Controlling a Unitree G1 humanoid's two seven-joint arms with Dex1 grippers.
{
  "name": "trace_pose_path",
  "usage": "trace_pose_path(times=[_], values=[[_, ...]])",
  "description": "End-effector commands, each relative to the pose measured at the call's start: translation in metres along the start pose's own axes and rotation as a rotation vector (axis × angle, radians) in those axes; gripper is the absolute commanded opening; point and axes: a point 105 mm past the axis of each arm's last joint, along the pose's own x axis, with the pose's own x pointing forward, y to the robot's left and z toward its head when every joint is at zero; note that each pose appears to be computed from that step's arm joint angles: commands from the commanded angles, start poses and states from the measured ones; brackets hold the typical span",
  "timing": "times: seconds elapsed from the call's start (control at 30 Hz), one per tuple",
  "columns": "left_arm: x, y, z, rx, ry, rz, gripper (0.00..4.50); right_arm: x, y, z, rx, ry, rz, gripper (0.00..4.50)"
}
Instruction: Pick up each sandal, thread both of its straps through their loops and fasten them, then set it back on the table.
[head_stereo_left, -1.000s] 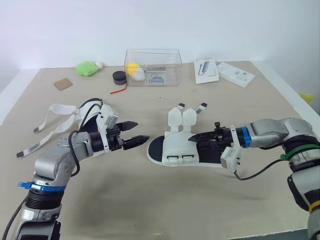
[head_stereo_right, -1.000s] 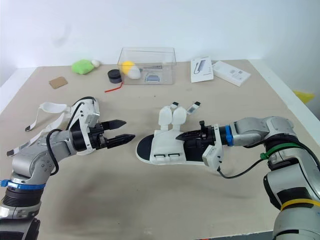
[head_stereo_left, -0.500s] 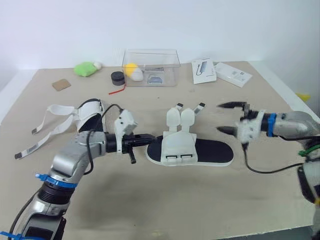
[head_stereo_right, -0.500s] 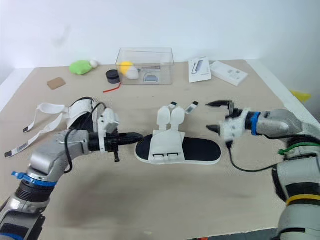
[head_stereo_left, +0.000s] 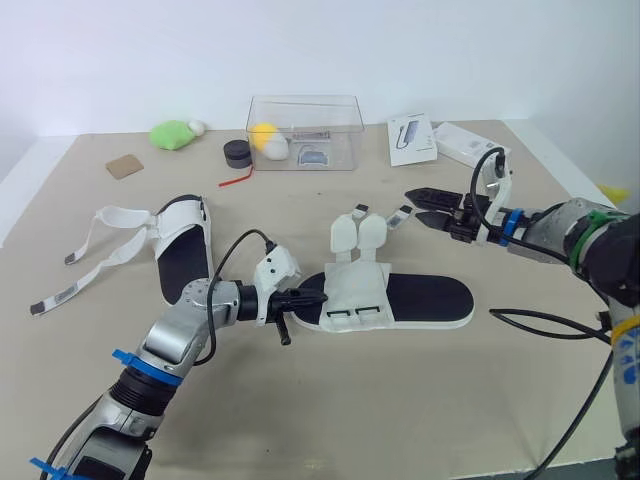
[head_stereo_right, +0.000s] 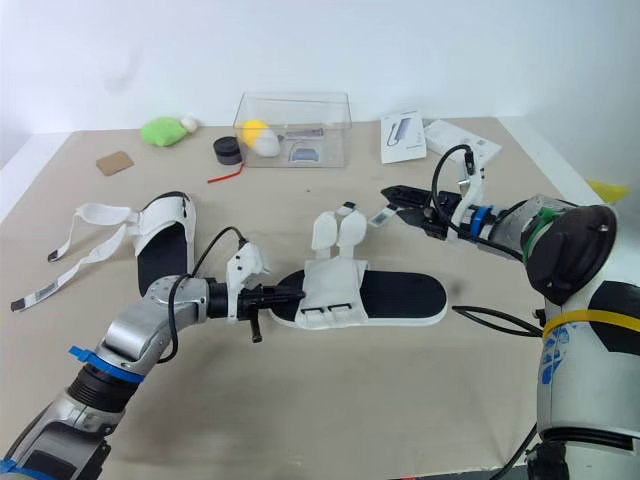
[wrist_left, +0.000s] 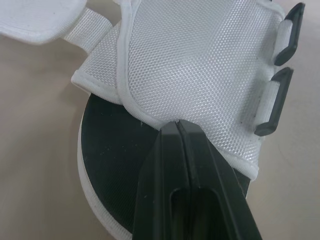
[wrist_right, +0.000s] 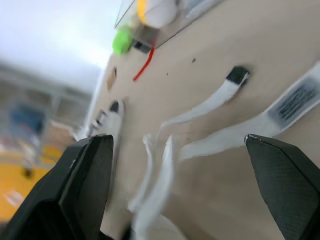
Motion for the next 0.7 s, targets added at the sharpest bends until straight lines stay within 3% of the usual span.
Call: trace_pose_path(times=[0.03, 0.23, 0.63, 0.7], values=[[0.0, 0.001, -0.022, -0.029, 0.072, 0.023, 0.03, 0.005, -0.011, -0.007, 0.14, -0.039, -0.079, 4.5], [0.001, 0.003, -0.021, -0.029, 0.069, 0.031, 0.03, 0.019, -0.022, -0.027, 0.226, -0.009, -0.126, 4.5], [0.002, 0.004, -0.02, -0.028, 0.063, 0.033, 0.03, 0.067, -0.033, -0.013, 0.295, -0.206, -0.116, 4.5], [0.002, 0.004, -0.02, -0.028, 0.064, 0.037, 0.0, 0.07, -0.034, -0.012, 0.303, -0.231, -0.115, 3.97]])
